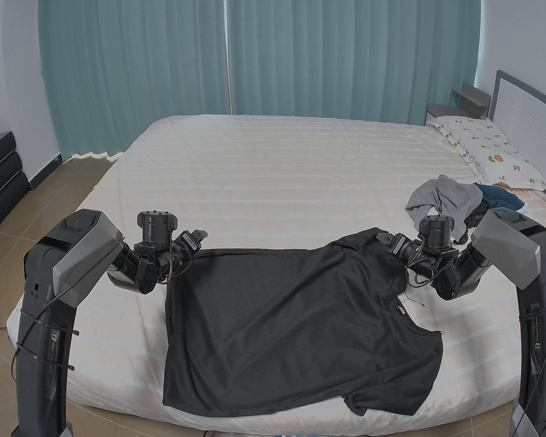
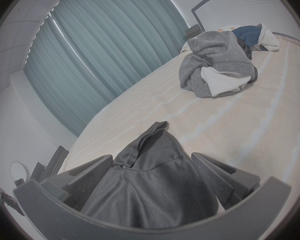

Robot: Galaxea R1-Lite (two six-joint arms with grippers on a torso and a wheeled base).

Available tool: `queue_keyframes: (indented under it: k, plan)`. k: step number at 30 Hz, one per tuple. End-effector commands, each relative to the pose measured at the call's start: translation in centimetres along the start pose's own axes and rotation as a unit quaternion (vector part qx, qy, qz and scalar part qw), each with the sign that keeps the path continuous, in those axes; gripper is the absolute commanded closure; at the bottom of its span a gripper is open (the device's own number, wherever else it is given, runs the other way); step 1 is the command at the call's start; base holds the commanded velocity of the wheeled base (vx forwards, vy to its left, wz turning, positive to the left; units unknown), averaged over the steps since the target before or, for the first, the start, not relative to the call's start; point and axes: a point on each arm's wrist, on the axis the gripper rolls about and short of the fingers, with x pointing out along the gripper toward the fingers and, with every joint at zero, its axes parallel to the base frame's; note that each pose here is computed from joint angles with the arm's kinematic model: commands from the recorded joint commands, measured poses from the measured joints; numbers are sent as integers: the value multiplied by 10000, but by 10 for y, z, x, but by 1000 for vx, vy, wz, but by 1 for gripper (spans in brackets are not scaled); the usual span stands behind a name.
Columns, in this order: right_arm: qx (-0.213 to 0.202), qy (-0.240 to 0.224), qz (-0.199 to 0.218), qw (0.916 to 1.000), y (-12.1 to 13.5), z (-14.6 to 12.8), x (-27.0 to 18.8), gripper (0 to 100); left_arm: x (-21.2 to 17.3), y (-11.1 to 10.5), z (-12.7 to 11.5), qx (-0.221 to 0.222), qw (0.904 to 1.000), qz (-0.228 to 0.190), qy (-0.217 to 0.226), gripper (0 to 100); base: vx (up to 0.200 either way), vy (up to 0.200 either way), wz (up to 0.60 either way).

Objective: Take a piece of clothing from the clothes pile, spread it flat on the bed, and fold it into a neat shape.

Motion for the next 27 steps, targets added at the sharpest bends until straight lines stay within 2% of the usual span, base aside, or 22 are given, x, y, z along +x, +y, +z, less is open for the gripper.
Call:
queue_keyframes:
  k: [1, 3, 5, 6, 7, 9, 10, 11, 12, 14, 20, 23, 26, 27]
  plan:
    - [8, -25, 36, 10000, 2, 1, 1, 0, 30, 14, -10, -131, 9999, 79, -37, 0, 0, 0, 0]
    - [16, -39, 57, 10000, 1, 3, 1, 0, 44, 12, -1, -218, 9987, 72, -453, 0, 0, 0, 0]
    - [16, -32, 53, 10000, 0, 3, 1, 0, 45, 13, 1, -250, 9983, 94, -524, 0, 0, 0, 0]
    - [32, -26, 22, 10000, -4, 0, 3, 0, 54, 16, 18, -559, 9925, 166, -1075, 0, 0, 0, 0]
    - [34, -43, 25, 10000, -6, -1, 5, 0, 56, 14, 23, -710, 9894, 136, -1257, 0, 0, 0, 0]
    - [37, -72, 37, 10000, -7, -1, 5, 0, 56, 12, 28, -837, 9873, 107, -1348, 0, 0, 0, 0]
    - [34, -118, 53, 9999, -10, -3, 7, 0, 53, 14, 37, -1233, 9814, 55, -1469, 0, 0, 0, 0]
    - [34, -118, 53, 9999, -10, -3, 7, 0, 53, 14, 37, -1233, 9814, 55, -1469, 0, 0, 0, 0]
    - [40, -139, 50, 9999, -12, -3, 8, 0, 49, 13, 47, -1454, 9769, -14, -1569, 0, 0, 0, 0]
    - [53, -147, 38, 9999, -13, -2, 8, 0, 44, 16, 60, -1604, 9728, -30, -1670, 0, 0, 0, 0]
    - [58, -139, 24, 9999, -15, -2, 8, 0, 35, 22, 68, -1595, 9748, 15, -1558, 0, 0, 0, 0]
    - [60, -155, 27, 9999, -14, -1, 7, 0, 31, 25, 60, -1440, 9835, -81, -1094, 0, 0, 0, 0]
    - [68, -174, 41, 9998, -14, 0, 7, 0, 30, 28, 55, -1300, 9870, -42, -940, 0, 0, 0, 0]
    - [190, -192, 57, 9996, -13, 1, 7, 0, 31, 30, 48, -1170, 9896, 26, -840, 0, 0, 0, 0]
